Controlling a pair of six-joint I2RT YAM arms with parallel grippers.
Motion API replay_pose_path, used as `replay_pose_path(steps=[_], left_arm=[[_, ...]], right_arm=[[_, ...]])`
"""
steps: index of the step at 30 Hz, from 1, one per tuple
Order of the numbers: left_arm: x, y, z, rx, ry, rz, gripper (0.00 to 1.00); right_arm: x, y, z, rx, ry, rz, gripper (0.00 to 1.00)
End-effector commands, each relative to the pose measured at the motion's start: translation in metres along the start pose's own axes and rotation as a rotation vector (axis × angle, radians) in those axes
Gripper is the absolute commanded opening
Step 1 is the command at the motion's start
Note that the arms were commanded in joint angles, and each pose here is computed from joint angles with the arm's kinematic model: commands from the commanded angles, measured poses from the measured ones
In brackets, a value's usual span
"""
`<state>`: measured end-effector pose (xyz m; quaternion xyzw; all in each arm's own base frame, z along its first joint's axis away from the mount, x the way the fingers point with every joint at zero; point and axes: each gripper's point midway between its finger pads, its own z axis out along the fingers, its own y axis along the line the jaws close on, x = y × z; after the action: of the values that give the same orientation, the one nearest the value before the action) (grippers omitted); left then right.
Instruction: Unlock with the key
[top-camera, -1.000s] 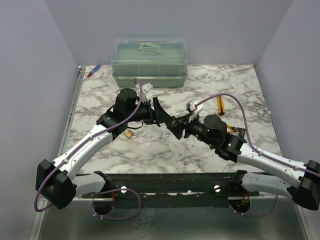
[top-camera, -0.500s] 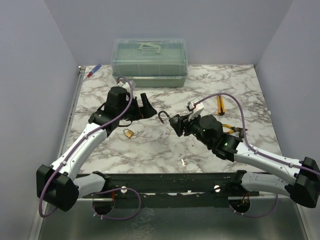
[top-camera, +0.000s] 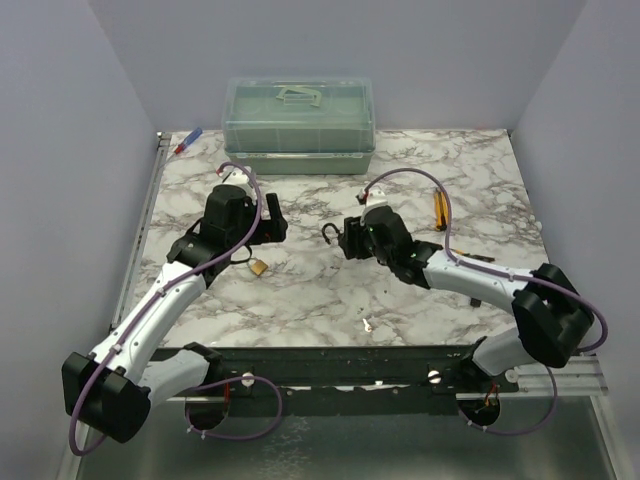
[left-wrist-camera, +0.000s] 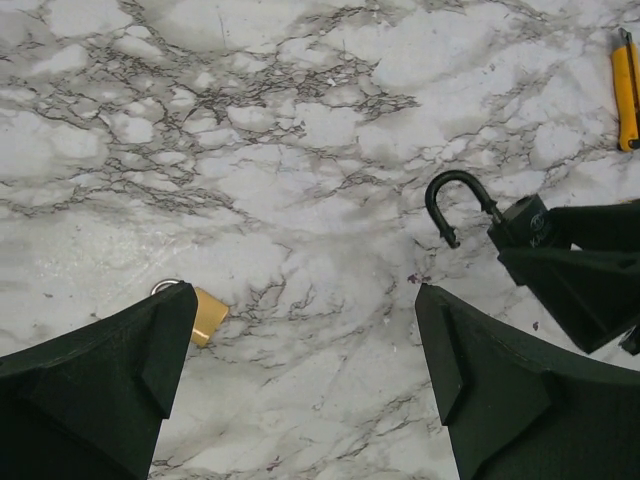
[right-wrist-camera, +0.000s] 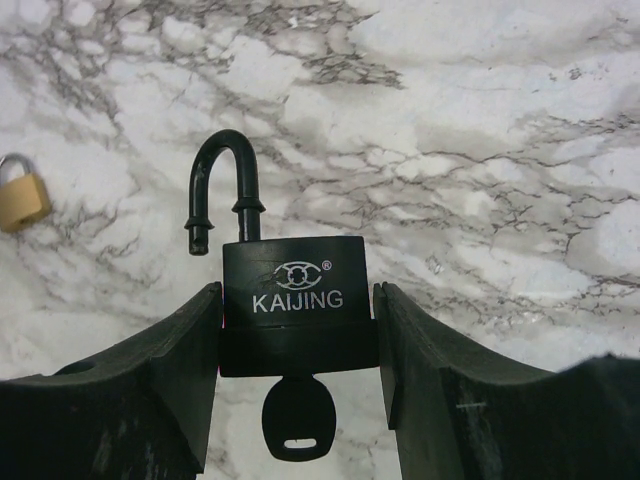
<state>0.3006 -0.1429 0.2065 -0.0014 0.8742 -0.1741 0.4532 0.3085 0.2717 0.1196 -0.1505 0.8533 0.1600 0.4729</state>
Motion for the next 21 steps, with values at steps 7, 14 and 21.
replay_pose_path(steps=[7,14,21], left_arm=[[-0.005,0.014,-0.002,-0.062,-0.042,0.026,0.99],[-0.002,0.013,0.001,-0.052,-0.026,0.032,0.99],[-0.001,0.012,0.002,-0.046,-0.018,0.035,0.99]], right_arm=[[-0.026,-0.028,0.061,0.022,-0.022,0.109,0.0],[-0.01,-0.05,0.092,0.115,0.034,0.089,0.0],[0.013,-0.061,0.108,0.183,0.139,0.054,0.01]])
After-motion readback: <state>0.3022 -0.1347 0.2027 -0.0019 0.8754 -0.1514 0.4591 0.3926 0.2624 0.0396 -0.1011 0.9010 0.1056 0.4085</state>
